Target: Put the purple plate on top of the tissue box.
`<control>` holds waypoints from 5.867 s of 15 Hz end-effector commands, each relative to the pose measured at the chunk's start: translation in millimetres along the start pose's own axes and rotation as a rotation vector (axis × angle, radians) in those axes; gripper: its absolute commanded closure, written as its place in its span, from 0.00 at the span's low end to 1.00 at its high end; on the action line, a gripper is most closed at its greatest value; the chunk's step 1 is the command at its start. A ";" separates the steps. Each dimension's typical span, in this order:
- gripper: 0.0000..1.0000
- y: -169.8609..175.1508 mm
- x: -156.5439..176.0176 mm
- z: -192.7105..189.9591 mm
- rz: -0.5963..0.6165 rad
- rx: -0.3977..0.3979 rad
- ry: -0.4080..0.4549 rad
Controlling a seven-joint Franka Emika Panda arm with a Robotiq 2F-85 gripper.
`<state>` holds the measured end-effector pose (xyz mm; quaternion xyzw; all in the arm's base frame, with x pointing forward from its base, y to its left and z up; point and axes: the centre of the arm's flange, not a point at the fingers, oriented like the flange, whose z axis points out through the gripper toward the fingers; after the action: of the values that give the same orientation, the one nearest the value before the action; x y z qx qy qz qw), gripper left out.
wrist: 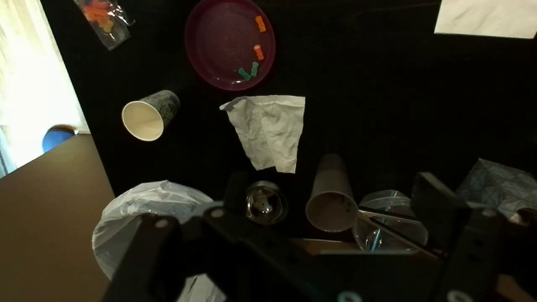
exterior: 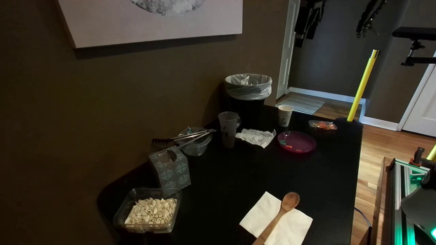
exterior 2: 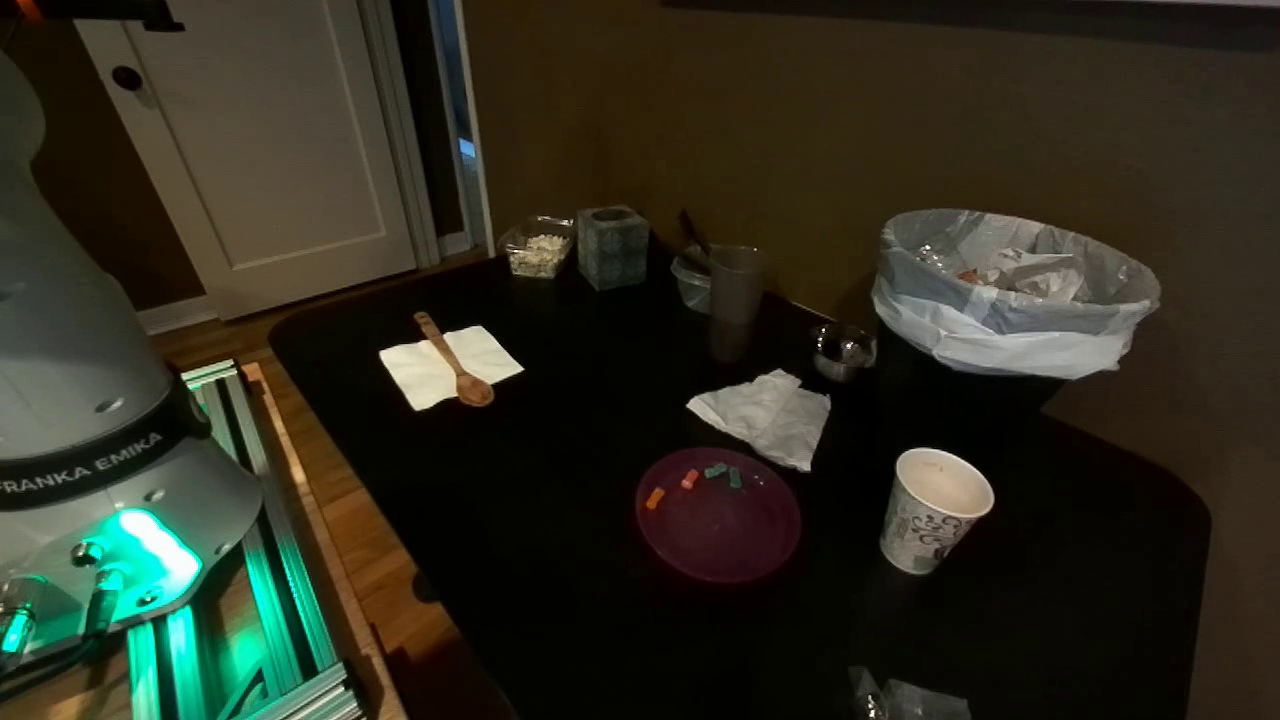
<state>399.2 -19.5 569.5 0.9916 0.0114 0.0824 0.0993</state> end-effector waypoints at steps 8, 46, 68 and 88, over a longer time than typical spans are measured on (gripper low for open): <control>0.00 36.0 3.0 23.3 0.122 0.025 -0.024; 0.00 221.6 -73.7 290.6 0.503 0.461 -0.338; 0.00 230.0 -103.4 421.4 0.437 0.678 -0.025; 0.00 229.9 -105.1 421.7 0.433 0.667 -0.049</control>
<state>366.1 -327.3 195.9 0.9504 -0.1752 0.0707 -0.2473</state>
